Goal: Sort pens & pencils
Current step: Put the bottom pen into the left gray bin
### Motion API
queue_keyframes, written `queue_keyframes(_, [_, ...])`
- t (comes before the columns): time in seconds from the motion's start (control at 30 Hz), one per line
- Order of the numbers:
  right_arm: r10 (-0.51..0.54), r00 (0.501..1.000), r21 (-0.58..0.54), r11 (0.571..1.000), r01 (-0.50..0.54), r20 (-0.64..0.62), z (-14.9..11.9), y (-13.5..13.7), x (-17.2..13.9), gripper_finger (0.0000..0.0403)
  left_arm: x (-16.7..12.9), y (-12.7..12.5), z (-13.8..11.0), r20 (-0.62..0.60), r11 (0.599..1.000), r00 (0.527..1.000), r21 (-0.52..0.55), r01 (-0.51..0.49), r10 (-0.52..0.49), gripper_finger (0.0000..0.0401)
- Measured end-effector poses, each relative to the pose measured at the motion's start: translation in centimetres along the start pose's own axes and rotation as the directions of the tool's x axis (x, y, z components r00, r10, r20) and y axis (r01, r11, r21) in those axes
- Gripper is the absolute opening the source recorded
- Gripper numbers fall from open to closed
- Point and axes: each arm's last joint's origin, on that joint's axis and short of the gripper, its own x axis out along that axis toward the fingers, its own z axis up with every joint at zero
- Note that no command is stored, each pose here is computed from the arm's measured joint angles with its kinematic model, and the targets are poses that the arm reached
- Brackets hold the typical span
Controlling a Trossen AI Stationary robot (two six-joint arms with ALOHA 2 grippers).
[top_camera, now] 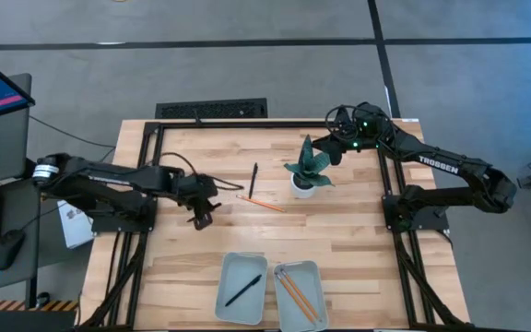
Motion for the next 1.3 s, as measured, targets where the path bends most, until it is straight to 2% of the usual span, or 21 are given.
queue_keyframes(0.13, [0.0,1.0,0.0,1.0,0.0,0.0,0.0,0.0,0.0,0.0098,-1.9,-0.2,0.6,0.14,0.996,0.987,-0.04,0.085,-0.079,0.005])
queue_keyframes(0.27, [0.0,1.0,0.0,1.0,0.0,0.0,0.0,0.0,0.0,0.0098,-3.7,-0.5,1.1,0.267,0.982,0.951,-0.062,0.176,-0.154,0.005])
queue_keyframes(0.37, [0.0,1.0,0.0,1.0,0.0,0.0,0.0,0.0,0.0,0.0098,-4.8,-0.8,1.4,0.348,0.965,0.912,-0.066,0.254,-0.217,0.005])
queue_keyframes(0.53, [0.0,1.0,0.0,1.0,0.0,0.0,0.0,0.0,0.0,0.0098,-6.2,-1.5,2.4,0.451,0.914,0.821,-0.025,0.404,-0.35,0.005])
queue_keyframes(0.67, [0.0,1.0,-0.024,1.0,0.0,0.0,0.0,0.0,0.0,0.0098,-6.7,-2.5,2.9,0.492,0.874,0.75,0.051,0.483,-0.443,0.005])
queue_keyframes(0.8, [0.0,1.0,-0.025,1.0,0.0,0.0,0.0,0.0,0.0,0.0098,-7.0,-3.6,3.0,0.511,0.845,0.7,0.105,0.525,-0.499,0.005])
queue_keyframes(1.0, [0.0,1.0,-0.051,0.999,0.0,0.0,0.0,0.0,0.0,0.0098,-7.3,-5.0,2.5,0.525,0.811,0.67,0.069,0.581,-0.525,0.005])
queue_keyframes(1.23, [0.0,1.0,-0.051,0.999,0.0,0.0,0.0,0.0,0.0,0.0098,-7.4,-7.3,2.0,0.528,0.769,0.621,0.102,0.631,-0.579,0.005])
queue_keyframes(1.3, [0.0,1.0,-0.051,0.999,0.0,0.0,0.0,0.0,0.0,0.0098,-7.0,-7.9,1.8,0.518,0.766,0.628,0.087,0.637,-0.581,0.005])
